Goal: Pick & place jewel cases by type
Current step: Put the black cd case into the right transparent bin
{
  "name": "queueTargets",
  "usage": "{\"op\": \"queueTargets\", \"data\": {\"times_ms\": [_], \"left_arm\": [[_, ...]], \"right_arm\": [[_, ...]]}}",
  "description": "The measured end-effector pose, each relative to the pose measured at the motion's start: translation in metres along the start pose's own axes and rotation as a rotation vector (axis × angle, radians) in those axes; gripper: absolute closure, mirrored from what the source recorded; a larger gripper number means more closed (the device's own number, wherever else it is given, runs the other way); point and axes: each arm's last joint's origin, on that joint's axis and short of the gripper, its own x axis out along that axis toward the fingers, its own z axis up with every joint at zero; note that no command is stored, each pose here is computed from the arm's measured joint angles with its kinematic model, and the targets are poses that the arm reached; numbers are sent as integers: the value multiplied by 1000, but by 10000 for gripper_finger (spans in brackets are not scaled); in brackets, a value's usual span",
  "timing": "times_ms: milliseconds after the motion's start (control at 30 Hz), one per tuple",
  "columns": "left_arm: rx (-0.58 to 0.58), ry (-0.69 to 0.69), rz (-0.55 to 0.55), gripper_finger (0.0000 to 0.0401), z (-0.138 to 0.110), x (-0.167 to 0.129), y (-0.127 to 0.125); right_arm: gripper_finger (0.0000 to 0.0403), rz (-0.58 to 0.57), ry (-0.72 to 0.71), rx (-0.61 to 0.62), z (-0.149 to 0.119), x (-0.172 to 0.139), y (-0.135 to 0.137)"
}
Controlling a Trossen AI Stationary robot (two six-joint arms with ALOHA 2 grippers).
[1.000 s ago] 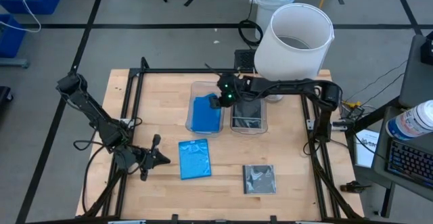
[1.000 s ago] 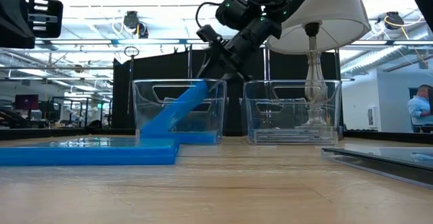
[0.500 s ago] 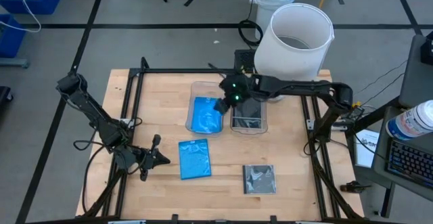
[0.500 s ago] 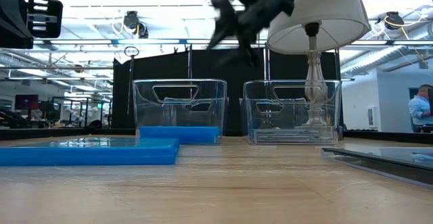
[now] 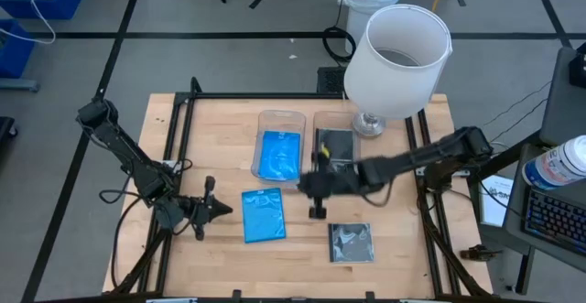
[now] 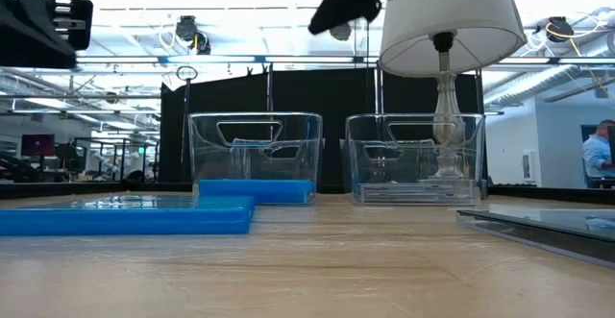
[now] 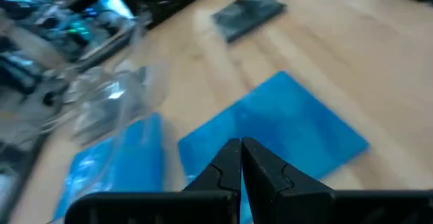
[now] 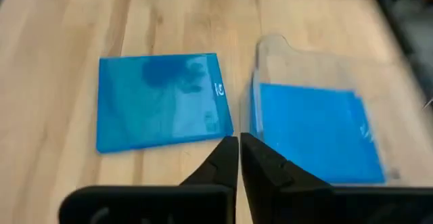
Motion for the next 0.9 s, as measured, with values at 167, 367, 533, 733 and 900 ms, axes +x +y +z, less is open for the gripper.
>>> {"op": "queueTargets", "data": {"times_ms": [167, 367, 533, 733, 900], "left_arm": [[21, 2, 47, 380, 0, 1, 3], [-32, -65, 99, 380, 10, 7, 14], [-147, -96, 90, 380, 13, 12, 21], [-198, -52, 24, 380, 8, 16, 13], [-106, -36, 1, 380, 5, 18, -2]], "right_arm": [[401, -25, -199, -149, -13, 6, 32], [402, -12, -458, -208, -52, 20, 47], [402, -5, -612, -135, -91, 20, 46], [402, -50, -632, -76, -130, 8, 55], [403, -33, -658, -50, -144, -11, 63]]}}
